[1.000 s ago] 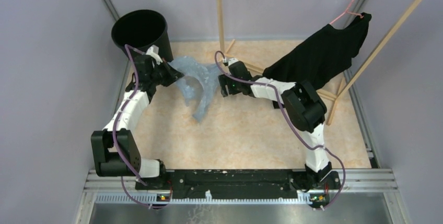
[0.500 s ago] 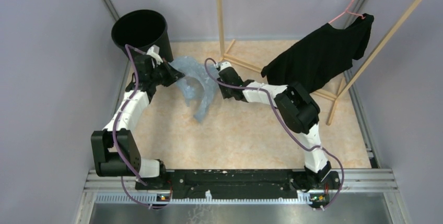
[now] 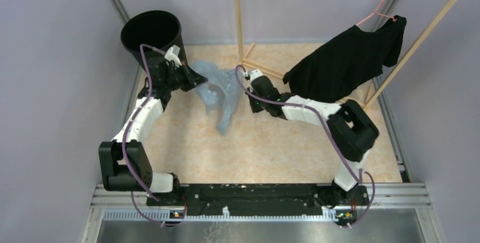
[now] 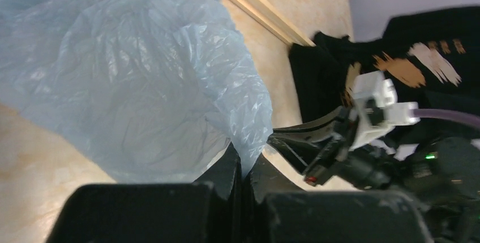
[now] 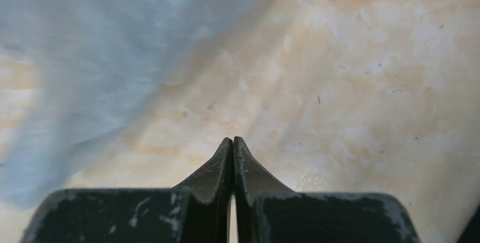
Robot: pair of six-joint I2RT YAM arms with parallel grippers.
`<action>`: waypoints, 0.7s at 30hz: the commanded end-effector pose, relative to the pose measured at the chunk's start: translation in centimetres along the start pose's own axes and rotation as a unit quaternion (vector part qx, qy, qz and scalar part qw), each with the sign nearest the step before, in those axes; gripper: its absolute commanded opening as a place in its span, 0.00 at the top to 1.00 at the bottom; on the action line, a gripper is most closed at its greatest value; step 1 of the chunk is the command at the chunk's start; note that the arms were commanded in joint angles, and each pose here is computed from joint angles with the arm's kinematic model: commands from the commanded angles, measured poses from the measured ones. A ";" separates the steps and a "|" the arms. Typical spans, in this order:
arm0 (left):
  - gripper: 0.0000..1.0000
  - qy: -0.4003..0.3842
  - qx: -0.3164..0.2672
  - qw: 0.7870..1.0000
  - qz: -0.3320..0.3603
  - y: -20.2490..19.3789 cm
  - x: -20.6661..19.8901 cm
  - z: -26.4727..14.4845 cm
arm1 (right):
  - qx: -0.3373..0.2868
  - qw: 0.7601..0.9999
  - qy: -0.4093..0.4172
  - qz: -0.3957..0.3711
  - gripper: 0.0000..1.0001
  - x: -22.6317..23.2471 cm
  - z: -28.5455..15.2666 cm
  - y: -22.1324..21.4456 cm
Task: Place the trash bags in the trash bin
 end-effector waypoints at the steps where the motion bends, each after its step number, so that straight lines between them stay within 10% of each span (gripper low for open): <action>1: 1.00 -0.100 -0.002 0.993 0.056 1.4 -3.2 0.2 | -0.128 0.982 0.135 0.024 1.00 3.8 -7.3 5.7; 8: 1.00 -0.158 0.021 0.984 0.078 0.7 -5.0 0.6 | -0.174 0.959 0.222 0.027 1.00 9.5 -8.6 7.1; 21: 1.00 -0.198 0.029 0.974 0.109 0.9 -7.2 -0.1 | -0.344 0.932 0.066 0.097 1.00 8.3 -0.8 8.3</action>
Point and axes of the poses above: each gripper's point midway between its finger pads, its own z axis out along the fingers, its own x axis along the line the jaws close on, y = z × x, the point moved 9 cm from there along -z, back along the fingers, and after that the axes turned 5 degrees about z, right-handed, at the moved point
